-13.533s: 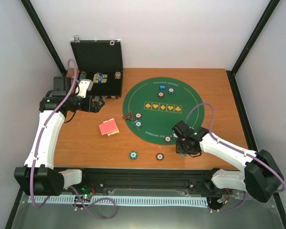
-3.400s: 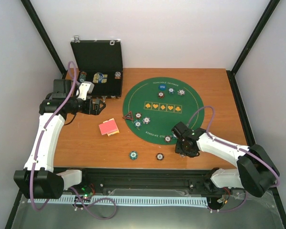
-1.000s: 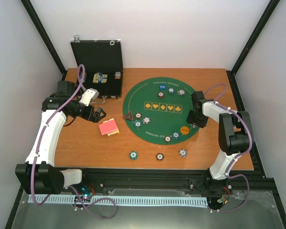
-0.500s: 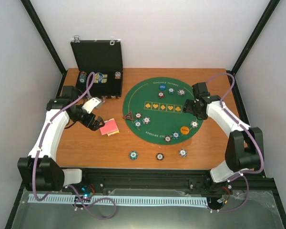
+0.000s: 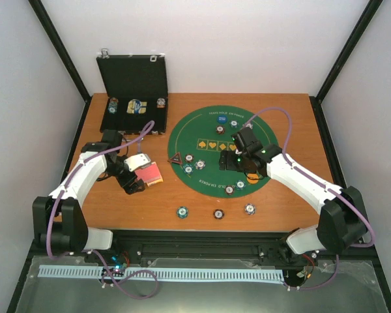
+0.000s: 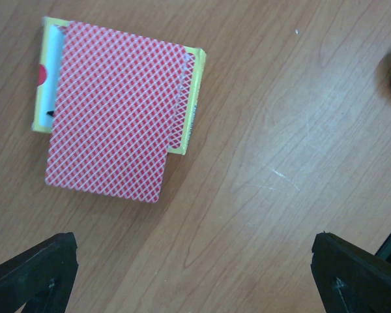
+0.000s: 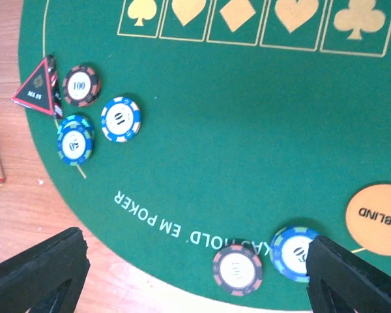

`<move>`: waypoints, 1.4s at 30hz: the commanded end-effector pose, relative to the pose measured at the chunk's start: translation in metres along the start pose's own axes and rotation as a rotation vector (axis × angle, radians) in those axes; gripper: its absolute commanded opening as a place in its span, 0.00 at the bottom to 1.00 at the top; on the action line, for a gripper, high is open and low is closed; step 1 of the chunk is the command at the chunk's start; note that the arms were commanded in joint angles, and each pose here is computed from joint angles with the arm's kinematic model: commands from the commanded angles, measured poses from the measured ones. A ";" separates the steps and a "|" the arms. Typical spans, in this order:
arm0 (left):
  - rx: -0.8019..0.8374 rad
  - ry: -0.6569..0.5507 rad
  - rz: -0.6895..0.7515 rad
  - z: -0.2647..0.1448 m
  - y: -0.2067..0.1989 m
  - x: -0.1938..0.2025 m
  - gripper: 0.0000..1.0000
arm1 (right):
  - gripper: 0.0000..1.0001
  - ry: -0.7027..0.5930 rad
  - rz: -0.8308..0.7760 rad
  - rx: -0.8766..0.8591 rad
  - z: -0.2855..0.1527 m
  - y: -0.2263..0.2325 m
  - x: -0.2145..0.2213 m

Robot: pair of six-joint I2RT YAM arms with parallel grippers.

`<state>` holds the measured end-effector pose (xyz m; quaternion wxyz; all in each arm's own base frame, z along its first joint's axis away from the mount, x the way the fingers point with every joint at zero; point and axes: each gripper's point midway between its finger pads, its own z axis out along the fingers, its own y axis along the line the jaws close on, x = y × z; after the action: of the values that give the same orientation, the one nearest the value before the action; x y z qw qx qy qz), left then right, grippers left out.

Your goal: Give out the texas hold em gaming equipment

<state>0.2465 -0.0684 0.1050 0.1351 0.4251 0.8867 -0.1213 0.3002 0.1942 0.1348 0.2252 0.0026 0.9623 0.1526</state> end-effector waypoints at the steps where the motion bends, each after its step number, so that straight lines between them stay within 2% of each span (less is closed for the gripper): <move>1: -0.070 0.030 0.156 0.012 0.013 -0.007 1.00 | 0.94 -0.025 0.012 -0.086 -0.014 0.019 0.004; 3: -0.085 0.038 0.149 0.016 0.020 -0.009 1.00 | 0.99 -0.023 -0.006 -0.101 -0.017 0.024 0.008; 6: -0.103 0.040 0.159 0.020 0.025 -0.012 1.00 | 1.00 -0.017 -0.018 -0.115 -0.018 0.030 0.013; 13: -0.111 0.047 0.229 0.023 0.028 -0.014 1.00 | 1.00 0.028 -0.038 -0.168 -0.012 0.040 0.026; 20: -0.085 0.088 0.279 0.036 0.031 -0.009 1.00 | 1.00 0.043 -0.060 -0.144 -0.008 0.045 0.033; 30: -0.114 0.065 0.324 0.039 0.035 -0.020 1.00 | 1.00 0.063 -0.074 -0.137 -0.005 0.048 0.050; 42: -0.107 0.100 0.337 0.052 0.041 -0.017 1.00 | 1.00 0.054 -0.072 -0.136 -0.011 0.049 0.055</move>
<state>0.2859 -0.0680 0.0537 0.1140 0.5446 0.8301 -0.0371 0.2446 0.2431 0.1282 0.1893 -0.0563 0.9581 0.2073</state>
